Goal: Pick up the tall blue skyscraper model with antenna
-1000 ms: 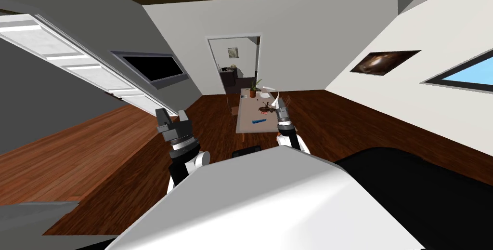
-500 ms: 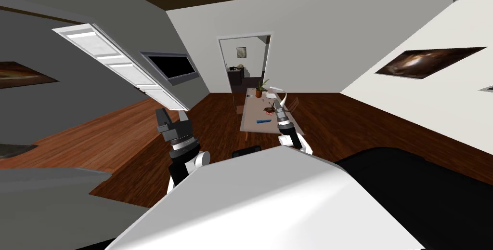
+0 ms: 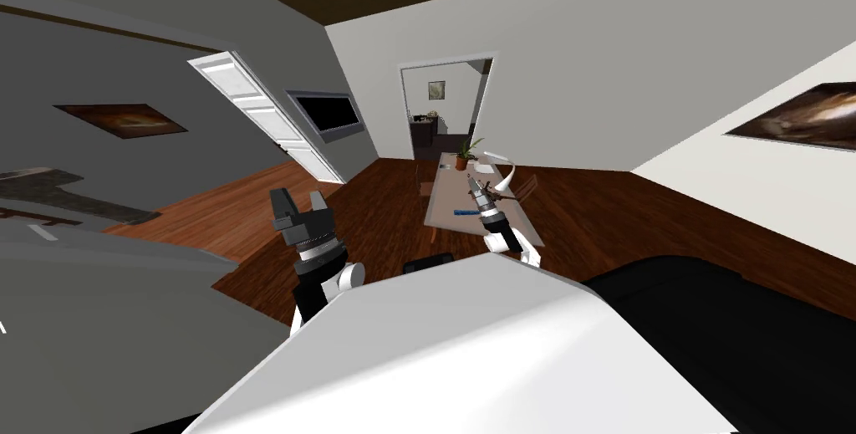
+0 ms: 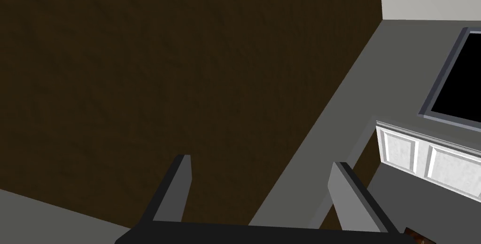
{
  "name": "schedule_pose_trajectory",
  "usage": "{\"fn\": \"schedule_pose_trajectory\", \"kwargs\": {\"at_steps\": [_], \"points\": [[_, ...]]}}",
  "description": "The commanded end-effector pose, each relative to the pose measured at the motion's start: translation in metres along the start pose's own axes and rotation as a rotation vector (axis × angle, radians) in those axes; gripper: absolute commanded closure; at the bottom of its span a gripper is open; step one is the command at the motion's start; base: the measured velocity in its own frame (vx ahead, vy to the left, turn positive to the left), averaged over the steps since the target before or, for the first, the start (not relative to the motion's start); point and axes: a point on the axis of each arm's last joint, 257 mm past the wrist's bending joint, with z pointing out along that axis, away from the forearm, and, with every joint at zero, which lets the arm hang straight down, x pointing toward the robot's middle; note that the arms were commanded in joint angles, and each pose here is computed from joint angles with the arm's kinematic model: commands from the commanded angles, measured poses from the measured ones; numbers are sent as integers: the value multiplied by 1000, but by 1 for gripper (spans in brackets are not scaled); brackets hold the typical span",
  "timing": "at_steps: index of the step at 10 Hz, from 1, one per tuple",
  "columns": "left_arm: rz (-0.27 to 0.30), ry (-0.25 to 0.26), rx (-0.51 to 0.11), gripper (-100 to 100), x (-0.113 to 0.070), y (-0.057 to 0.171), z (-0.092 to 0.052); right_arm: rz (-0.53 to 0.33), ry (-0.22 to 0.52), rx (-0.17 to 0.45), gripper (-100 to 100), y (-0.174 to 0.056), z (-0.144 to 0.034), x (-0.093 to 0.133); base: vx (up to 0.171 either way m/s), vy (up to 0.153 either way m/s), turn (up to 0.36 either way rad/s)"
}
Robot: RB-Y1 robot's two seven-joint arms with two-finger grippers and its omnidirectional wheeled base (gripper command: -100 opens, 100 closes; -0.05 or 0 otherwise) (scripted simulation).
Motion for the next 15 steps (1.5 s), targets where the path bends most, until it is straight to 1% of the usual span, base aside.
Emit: {"fn": "schedule_pose_trajectory", "kwargs": {"at_steps": [1,2,4,5,6,7,8,10,12,13,14,15], "points": [[0,0,0,0,0,0,0,-47,51,36,-100,-18,-3,11,-15,19,401],[0,0,0,0,0,0,0,-54,52,36,-100,-18,-3,11,-8,6,121],[0,0,0,0,0,0,0,-108,135,94,-100,-47,-12,34,-7,8,319],[0,0,0,0,0,0,0,-122,136,93,-100,-47,-12,34,-5,-5,130],[0,0,0,0,0,0,0,-157,185,126,-100,-63,-19,47,-5,-1,228],[0,0,0,0,0,0,0,-181,238,160,-100,-80,-29,60,-8,-3,476],[0,0,0,0,0,0,0,-195,240,160,-100,-80,-29,61,-4,-15,159],[0,0,0,0,0,0,0,-258,357,225,-100,-113,-53,87,-7,-14,357],[0,0,0,0,0,0,0,-274,365,233,-100,-118,-56,89,-5,-17,81],[0,0,0,0,0,0,0,-314,429,260,-100,-133,-71,101,-5,-8,292],[0,0,0,0,0,0,0,-351,501,298,-100,-153,-91,114,-13,-29,452],[0,0,0,0,0,0,0,-359,509,310,-100,-159,-96,115,-11,-36,186]]}}
